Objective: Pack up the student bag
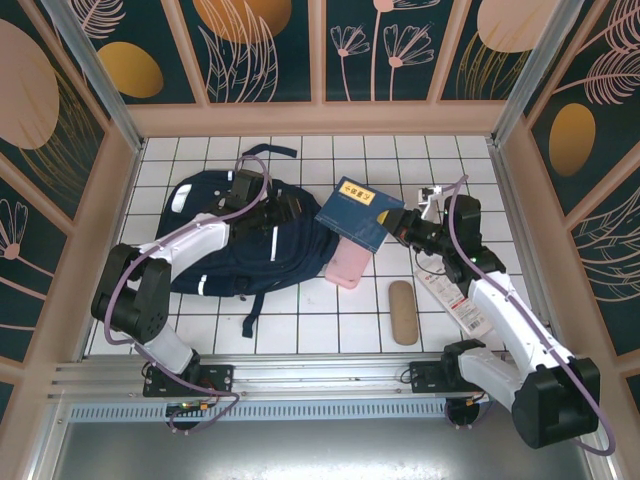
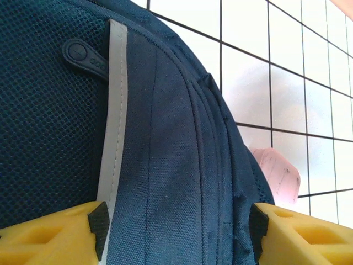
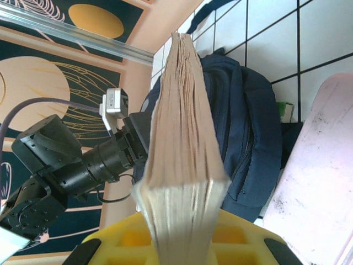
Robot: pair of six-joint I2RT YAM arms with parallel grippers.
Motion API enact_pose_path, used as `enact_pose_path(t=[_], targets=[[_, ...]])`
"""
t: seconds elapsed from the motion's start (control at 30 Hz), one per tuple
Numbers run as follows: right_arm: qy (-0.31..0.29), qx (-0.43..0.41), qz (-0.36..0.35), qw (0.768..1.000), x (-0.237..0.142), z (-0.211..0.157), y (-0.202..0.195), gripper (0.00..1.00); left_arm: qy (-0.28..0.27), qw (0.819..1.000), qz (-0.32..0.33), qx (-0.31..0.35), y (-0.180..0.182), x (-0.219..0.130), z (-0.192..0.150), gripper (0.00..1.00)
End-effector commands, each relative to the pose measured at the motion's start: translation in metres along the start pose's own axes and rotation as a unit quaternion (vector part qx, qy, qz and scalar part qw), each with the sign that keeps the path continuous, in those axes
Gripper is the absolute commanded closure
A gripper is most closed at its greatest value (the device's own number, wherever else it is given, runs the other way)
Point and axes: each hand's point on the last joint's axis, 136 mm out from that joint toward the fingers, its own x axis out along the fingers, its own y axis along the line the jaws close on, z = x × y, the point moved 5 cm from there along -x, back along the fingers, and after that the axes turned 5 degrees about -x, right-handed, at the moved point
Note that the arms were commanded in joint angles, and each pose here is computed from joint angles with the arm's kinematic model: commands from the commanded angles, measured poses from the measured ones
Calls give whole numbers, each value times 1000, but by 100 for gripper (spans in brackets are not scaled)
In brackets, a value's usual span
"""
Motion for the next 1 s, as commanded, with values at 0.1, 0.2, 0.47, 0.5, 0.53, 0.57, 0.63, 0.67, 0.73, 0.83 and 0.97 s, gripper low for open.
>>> enact_pose_path(t=[0.1,0.2,0.47,0.5,0.53,0.57,0.63,0.67,0.73,0.83,0.97], targets=[[-1,-27,29,999,2,7,9,100,-24,999,40,28,2,-11,13,30],[0,-28,32,999,2,7,10,100,-20,998,46,34,3,-8,13,30],[6,-29,32,999,2,6,9,100,25,999,-12,24,-11,10,7,30],[6,-29,31,999,2,6,9,100,29,999,-25,17,-14,11,5,30],[6,-29,31,999,2,5,8,100,33,999,-36,11,-16,11,4,30],[6,-28,30,999,2,5,8,100,36,999,-39,5,-16,12,3,31],[4,-22,35,999,0,5,8,100,39,998,-43,1,-17,11,2,31],[3,-21,40,999,-1,5,9,100,41,998,-45,-1,-17,12,1,31],[2,-21,42,999,-2,6,11,100,47,997,-59,-7,-19,10,-2,33],[1,-19,40,999,-2,6,9,100,59,995,-84,-18,-22,10,-8,39],[1,-14,47,999,-2,6,10,100,52,998,-43,-10,-8,15,-8,40]])
